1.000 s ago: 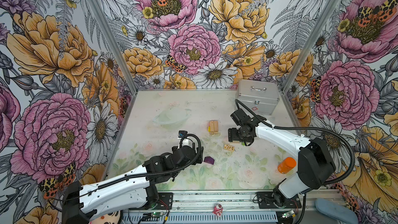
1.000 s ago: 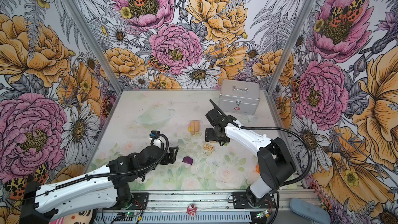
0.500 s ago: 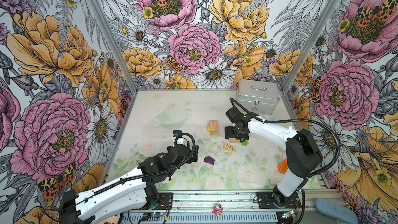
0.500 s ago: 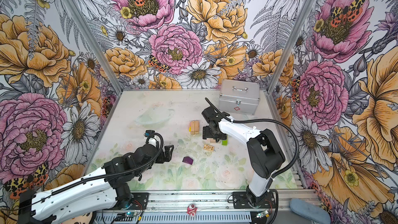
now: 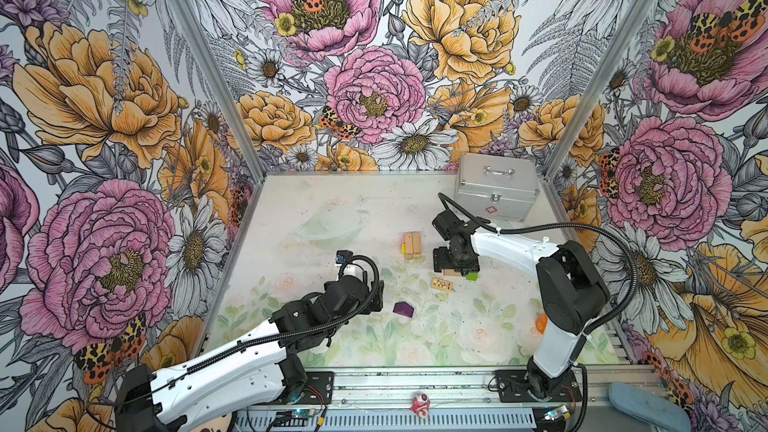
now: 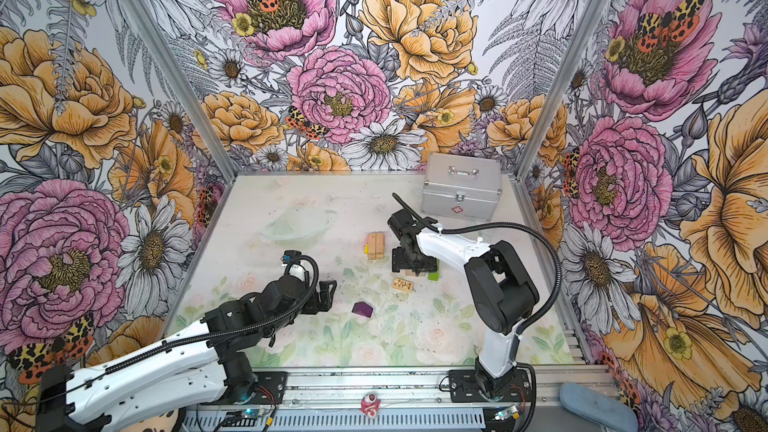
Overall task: Build the wood block tower
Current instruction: 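Lower the right gripper and close it on the loose wooden block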
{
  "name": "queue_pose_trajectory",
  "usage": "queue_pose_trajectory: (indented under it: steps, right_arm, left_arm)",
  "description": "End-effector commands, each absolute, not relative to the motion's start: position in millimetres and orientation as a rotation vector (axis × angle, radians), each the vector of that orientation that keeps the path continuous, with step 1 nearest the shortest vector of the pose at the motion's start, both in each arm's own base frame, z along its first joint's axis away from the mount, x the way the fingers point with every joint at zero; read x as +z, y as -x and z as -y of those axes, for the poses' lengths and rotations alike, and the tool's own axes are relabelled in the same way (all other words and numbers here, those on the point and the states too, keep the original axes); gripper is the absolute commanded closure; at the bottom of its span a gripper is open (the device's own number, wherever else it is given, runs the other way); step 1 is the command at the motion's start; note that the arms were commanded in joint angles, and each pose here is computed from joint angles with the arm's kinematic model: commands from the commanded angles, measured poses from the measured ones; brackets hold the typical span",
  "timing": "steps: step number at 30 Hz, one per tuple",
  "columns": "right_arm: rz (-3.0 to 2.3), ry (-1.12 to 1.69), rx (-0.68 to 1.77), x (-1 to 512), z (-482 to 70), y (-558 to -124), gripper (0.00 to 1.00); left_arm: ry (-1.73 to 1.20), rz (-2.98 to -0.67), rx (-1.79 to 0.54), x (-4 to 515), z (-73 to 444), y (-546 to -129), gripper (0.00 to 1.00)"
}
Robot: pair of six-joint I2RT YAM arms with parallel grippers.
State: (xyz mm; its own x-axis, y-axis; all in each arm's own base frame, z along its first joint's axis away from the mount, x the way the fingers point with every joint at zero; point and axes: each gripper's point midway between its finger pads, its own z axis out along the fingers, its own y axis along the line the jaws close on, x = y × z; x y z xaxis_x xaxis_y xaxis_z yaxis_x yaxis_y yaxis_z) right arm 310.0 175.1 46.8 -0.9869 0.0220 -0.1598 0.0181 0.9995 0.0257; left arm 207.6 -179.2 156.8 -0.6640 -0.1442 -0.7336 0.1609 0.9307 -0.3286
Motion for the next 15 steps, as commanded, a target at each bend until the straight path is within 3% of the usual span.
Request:
queue_pose_trajectory:
  steps: [1, 15]
  right_arm:
    - [-2.959, -0.044, 0.006, 46.8, -170.8, -321.2, 0.15]
    - [-2.97, -0.037, 0.009, 42.0, -172.0, -324.3, 0.15]
  left_arm:
    - [-0.027, -2.242, -0.496, 158.6, 184.0, -209.8, 0.01]
    - [-0.059, -2.238, -0.545, 161.0, 193.1, -208.9, 0.01]
